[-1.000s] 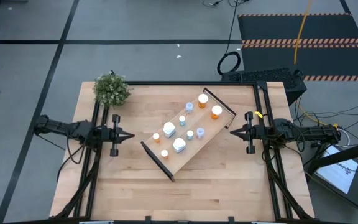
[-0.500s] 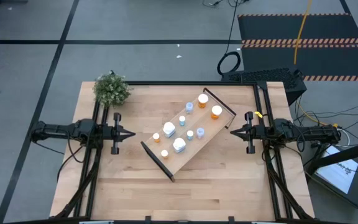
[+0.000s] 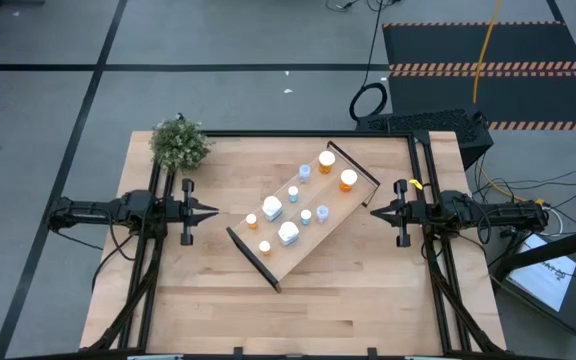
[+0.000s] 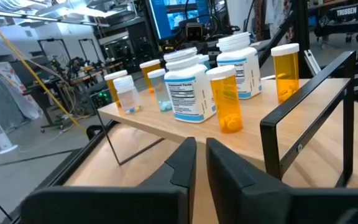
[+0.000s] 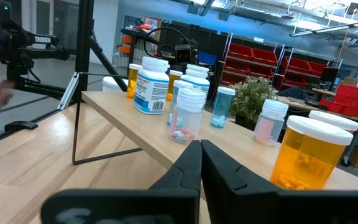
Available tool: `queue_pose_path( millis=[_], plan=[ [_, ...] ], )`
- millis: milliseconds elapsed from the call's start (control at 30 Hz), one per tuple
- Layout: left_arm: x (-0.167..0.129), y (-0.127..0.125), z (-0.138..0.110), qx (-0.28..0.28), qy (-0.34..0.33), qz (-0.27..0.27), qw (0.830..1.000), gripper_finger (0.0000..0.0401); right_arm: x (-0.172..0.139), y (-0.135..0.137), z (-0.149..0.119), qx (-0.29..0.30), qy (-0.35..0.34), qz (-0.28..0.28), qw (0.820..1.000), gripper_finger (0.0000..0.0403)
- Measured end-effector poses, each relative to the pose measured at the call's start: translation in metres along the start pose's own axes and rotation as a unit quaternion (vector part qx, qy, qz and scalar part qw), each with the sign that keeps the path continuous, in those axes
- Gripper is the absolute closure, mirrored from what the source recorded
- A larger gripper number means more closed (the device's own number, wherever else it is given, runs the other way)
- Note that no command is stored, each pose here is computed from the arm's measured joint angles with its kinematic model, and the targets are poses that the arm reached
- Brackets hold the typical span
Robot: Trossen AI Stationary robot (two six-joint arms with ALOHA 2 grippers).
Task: Pick and place medicine bottles onto shelf by color
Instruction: Return to Home Position
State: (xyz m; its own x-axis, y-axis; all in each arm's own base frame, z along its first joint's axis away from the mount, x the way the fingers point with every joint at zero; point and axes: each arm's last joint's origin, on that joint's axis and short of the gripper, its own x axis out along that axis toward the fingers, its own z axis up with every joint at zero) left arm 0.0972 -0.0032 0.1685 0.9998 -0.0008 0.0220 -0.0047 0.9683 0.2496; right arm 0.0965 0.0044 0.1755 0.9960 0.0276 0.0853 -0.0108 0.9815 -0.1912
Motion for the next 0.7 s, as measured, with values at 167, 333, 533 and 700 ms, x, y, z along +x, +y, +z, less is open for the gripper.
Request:
queue_pose_path(
  millis=[167, 333, 533, 700],
  plan=[
    [0.0001, 0.0004, 0.001, -0.002, -0.006, 0.004, 1.0, 0.0355, 0.0, 0.0, 0.0, 0.0, 0.0, 0.0, 1.0, 0.0403],
    [0.0, 0.0008, 0.0023, 0.0, -0.013, 0.007, 1.0, 0.0355, 0.0, 0.0, -0.0001, 0.0, 0.0, 0.0, 1.0, 0.0403],
    [0.0, 0.0009, 0.0025, -0.001, -0.014, 0.007, 1.0, 0.0354, 0.0, 0.0, -0.0001, 0.0, 0.0, 0.0, 1.0, 0.0403],
    [0.0, 0.0009, 0.0028, -0.003, -0.016, 0.007, 1.0, 0.0354, 0.0, 0.0, 0.0, 0.0, 0.0, 0.0, 1.0, 0.0403]
  ],
)
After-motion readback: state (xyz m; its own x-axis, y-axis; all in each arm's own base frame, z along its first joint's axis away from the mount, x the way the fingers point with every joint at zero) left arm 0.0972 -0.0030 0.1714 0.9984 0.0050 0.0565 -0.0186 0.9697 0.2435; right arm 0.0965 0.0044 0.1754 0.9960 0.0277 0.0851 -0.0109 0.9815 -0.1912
